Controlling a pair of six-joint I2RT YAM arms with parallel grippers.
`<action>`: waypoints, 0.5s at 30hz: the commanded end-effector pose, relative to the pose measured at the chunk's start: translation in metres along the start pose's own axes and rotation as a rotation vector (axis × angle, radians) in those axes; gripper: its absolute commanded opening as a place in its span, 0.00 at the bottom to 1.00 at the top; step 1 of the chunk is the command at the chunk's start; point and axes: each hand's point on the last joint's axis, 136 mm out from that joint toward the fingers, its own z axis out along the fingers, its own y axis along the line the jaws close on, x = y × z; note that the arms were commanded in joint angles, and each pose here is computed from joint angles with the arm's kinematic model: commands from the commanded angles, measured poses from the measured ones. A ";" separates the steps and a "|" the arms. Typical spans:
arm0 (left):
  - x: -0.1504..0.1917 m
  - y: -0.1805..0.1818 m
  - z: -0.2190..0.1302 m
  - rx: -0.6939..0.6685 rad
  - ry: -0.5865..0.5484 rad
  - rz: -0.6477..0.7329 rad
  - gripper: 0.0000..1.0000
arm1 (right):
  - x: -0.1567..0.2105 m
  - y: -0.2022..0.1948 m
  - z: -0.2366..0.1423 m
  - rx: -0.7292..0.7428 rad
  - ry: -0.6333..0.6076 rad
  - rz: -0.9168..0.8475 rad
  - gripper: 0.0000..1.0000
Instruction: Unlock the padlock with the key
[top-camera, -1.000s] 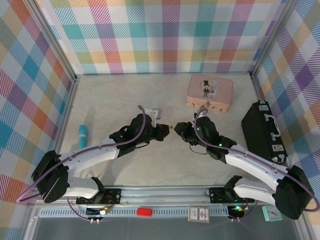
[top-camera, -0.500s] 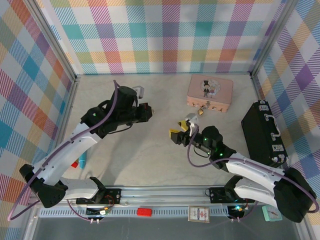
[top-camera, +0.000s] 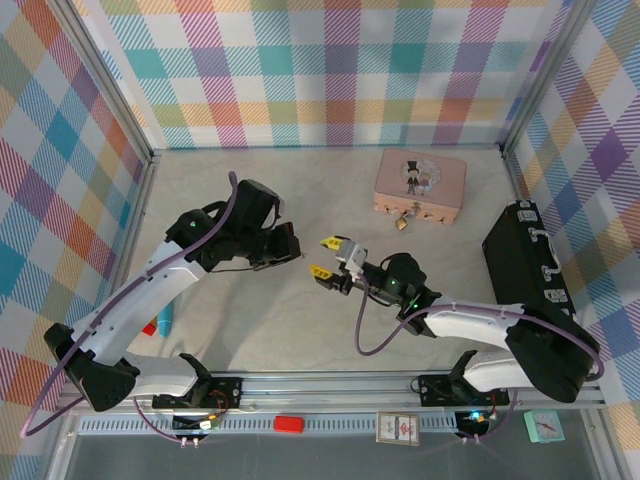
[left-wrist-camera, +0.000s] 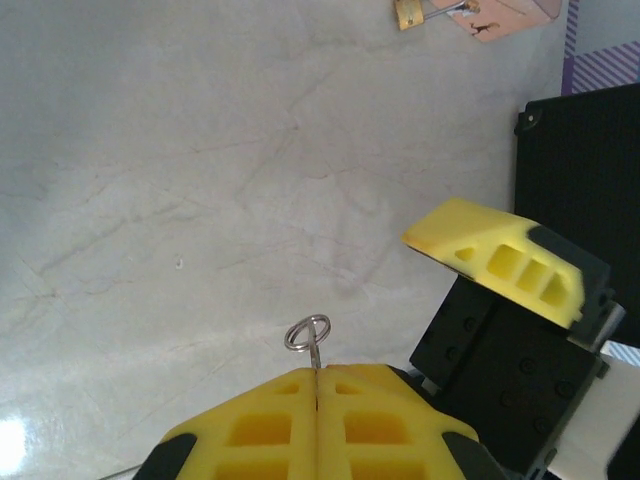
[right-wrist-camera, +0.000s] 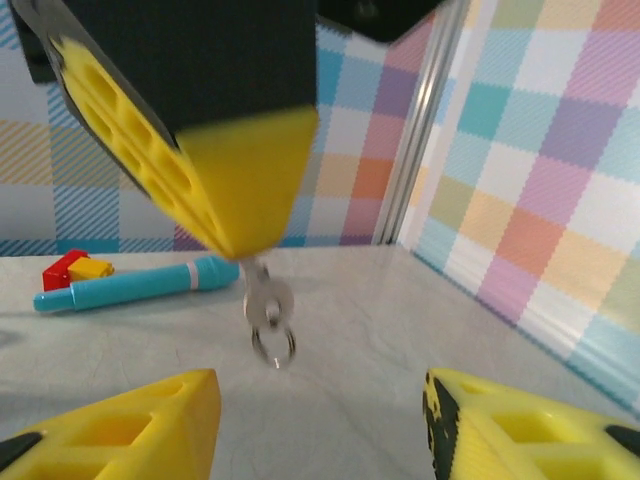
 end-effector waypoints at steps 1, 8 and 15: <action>0.007 0.002 -0.003 0.023 0.020 -0.047 0.00 | -0.033 0.000 0.008 0.010 -0.121 -0.064 0.52; 0.006 0.002 -0.001 0.026 0.016 -0.062 0.00 | -0.032 0.016 0.021 -0.025 -0.113 -0.096 0.42; 0.004 0.001 -0.002 0.032 0.008 -0.076 0.00 | -0.022 0.010 0.022 0.029 -0.087 -0.102 0.33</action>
